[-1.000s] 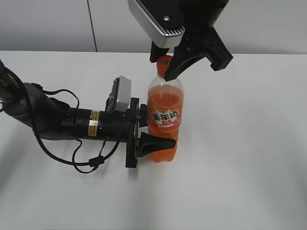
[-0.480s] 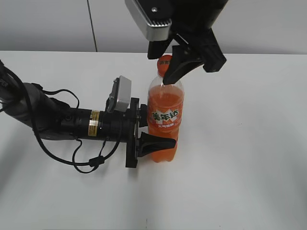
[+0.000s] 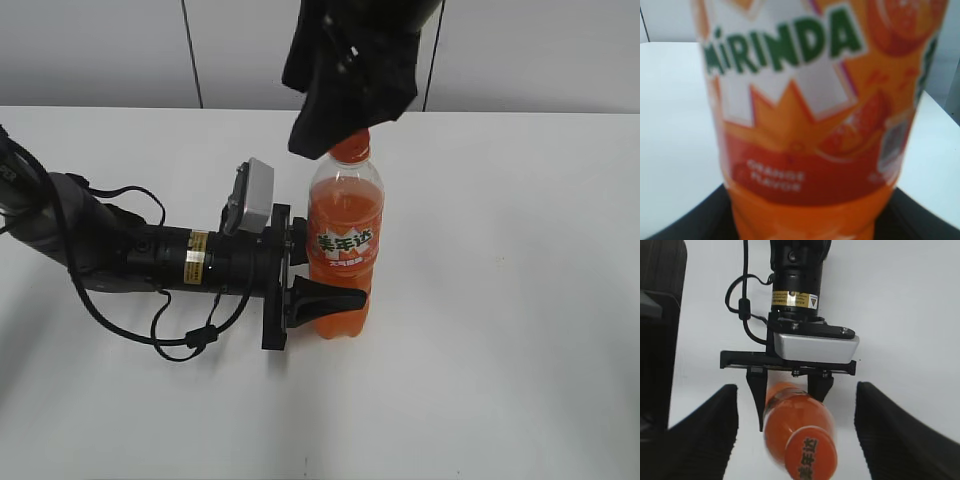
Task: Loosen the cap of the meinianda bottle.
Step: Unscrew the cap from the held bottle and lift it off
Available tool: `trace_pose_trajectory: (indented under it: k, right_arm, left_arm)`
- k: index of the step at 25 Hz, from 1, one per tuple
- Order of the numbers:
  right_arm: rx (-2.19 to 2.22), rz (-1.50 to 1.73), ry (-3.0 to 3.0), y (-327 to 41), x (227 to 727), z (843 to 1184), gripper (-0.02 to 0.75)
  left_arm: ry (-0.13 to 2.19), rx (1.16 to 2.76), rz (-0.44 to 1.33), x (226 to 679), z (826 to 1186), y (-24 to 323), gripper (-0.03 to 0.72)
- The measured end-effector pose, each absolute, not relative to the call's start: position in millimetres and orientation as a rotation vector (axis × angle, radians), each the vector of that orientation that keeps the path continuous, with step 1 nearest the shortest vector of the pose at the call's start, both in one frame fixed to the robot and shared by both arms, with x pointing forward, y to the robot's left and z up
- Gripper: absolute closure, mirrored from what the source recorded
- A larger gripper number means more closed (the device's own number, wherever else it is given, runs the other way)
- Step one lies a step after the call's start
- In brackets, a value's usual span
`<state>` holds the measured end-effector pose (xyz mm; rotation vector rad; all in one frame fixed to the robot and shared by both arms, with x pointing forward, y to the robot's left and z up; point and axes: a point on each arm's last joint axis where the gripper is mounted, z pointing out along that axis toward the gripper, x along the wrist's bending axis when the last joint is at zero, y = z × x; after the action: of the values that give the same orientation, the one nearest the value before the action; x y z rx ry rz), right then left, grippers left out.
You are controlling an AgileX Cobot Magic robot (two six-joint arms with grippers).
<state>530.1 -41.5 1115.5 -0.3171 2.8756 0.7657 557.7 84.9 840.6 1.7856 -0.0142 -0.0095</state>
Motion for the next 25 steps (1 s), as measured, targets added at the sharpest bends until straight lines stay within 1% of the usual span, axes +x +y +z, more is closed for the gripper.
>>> trace_pose_trajectory:
  k: [3, 8, 11, 14, 18, 25]
  right_arm:
    - [-0.066, 0.821, 2.913, -43.9, 525.6, 1124.7, 0.192]
    - [0.641, 0.868, 2.910, -48.9, 524.4, 1133.3, 0.192]
    - [1.073, 0.813, 2.831, -53.6, 527.1, 1131.6, 0.192]
    - [1.348, 0.739, 2.711, -59.5, 531.0, 1129.5, 0.192]
    - [1.536, 0.691, 2.592, -64.2, 534.4, 1128.3, 0.192]
    - [1.653, 0.701, 2.547, -63.8, 534.0, 1128.4, 0.192]
  left_arm:
    - [-0.014, 1.786, -0.009, 557.7, 840.5, 84.9, 0.285]
    - [-0.014, 1.786, -0.009, 557.7, 840.5, 84.9, 0.285]
    - [-0.014, 1.786, -0.009, 557.7, 840.5, 84.9, 0.285]
    - [-0.014, 1.785, -0.010, 557.7, 840.6, 84.9, 0.285]
    - [-0.015, 1.783, -0.011, 557.6, 840.8, 84.8, 0.285]
    - [-0.015, 1.783, -0.011, 557.6, 840.8, 84.8, 0.286]
